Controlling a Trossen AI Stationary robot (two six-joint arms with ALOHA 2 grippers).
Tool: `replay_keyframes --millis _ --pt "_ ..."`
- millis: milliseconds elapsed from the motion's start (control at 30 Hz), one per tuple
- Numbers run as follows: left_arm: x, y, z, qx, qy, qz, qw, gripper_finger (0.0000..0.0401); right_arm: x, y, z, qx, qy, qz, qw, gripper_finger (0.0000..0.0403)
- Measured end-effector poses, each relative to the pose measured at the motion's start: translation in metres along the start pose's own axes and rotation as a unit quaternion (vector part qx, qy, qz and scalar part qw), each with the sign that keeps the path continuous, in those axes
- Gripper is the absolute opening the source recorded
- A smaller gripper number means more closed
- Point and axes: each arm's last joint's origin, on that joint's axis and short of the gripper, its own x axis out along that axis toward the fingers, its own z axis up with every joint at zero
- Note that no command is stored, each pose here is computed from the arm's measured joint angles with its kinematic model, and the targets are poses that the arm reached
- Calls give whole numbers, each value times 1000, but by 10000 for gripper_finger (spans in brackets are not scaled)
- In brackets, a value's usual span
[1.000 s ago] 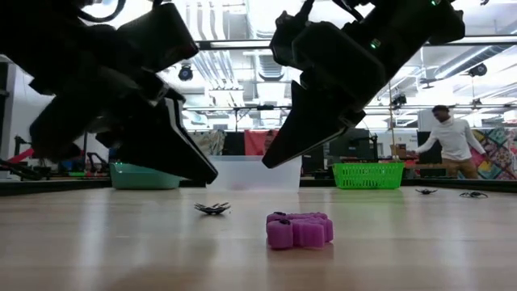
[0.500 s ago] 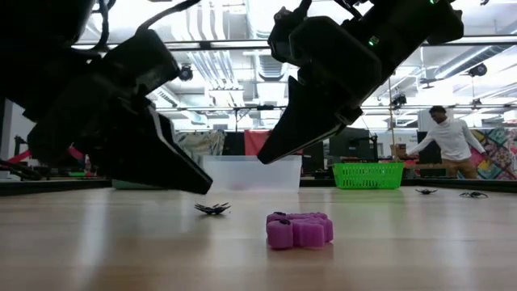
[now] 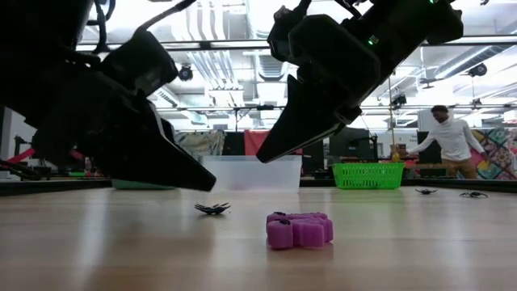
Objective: Sort Halloween decoration
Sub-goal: Put the black spider toy into the green bin
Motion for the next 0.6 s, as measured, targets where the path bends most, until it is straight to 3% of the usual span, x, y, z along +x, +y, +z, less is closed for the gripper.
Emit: replay_keyframes --millis 267,600 --pt "24 -13 -15 -8 8 7 1000 176 0 0 -1 0 1 0 1000 22" --pt "23 -14 -16 11 32 2 999 159 0 0 -1 -3 2 -1 1000 22"
